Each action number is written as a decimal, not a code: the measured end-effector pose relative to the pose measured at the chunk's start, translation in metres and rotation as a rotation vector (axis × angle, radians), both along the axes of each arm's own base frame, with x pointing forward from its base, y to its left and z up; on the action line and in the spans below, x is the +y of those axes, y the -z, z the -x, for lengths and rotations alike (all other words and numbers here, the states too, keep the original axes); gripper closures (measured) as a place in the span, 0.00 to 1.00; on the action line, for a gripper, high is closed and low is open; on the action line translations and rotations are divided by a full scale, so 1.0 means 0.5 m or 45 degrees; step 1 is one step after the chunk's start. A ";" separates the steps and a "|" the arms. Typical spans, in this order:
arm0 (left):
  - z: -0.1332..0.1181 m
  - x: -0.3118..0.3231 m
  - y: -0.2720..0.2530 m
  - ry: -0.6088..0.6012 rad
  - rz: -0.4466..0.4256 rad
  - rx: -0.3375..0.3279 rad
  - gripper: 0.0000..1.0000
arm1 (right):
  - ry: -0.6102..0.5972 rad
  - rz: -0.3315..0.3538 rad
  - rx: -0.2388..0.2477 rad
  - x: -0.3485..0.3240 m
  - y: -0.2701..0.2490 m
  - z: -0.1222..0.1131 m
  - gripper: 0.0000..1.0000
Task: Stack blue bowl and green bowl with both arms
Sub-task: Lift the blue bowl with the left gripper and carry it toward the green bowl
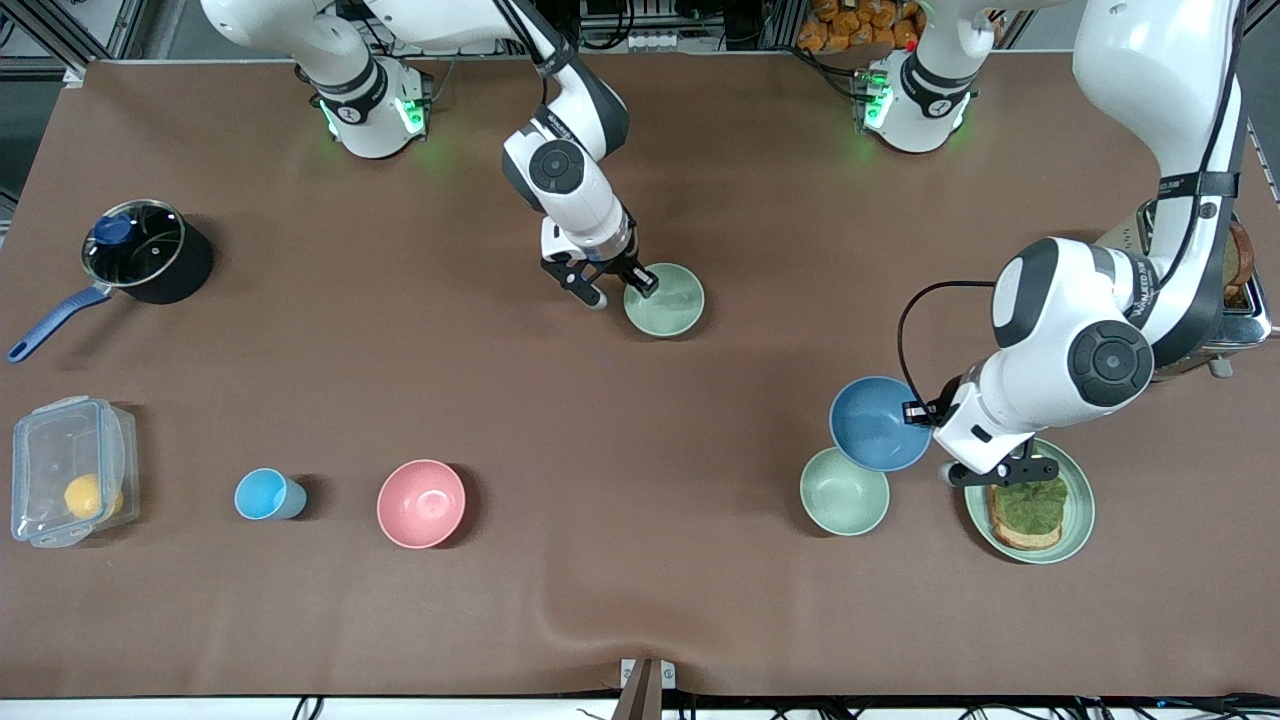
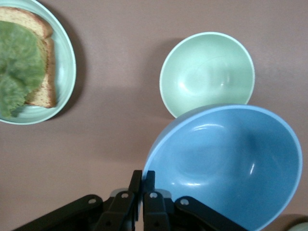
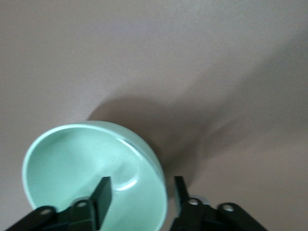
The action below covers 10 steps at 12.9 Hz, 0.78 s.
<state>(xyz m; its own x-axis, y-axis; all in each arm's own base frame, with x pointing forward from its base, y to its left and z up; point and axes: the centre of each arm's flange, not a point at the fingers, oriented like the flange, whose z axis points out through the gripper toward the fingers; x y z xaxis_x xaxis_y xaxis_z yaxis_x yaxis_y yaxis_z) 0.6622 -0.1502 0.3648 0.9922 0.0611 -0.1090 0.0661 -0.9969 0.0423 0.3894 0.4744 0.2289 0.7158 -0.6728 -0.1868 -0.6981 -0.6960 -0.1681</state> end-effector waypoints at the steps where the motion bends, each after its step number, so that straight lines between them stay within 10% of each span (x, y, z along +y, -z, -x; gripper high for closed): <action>1: 0.001 -0.007 -0.005 -0.009 0.026 0.002 0.95 | 0.011 -0.001 0.006 0.003 -0.008 -0.007 0.22; 3: 0.007 -0.033 -0.021 -0.005 0.059 -0.003 0.95 | 0.042 -0.008 0.010 0.000 -0.025 -0.023 0.01; 10: 0.062 -0.182 -0.061 -0.173 0.092 0.034 0.95 | 0.364 0.015 0.210 -0.137 -0.044 -0.146 0.00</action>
<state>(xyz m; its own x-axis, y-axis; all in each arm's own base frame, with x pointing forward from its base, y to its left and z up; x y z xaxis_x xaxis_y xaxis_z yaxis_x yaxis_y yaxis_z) 0.6313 -0.2411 0.3951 0.9721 0.1854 -0.1440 0.2019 -0.9732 0.1098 0.4622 0.4059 0.2511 0.4586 -0.8449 -0.2753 -0.8826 -0.4693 -0.0299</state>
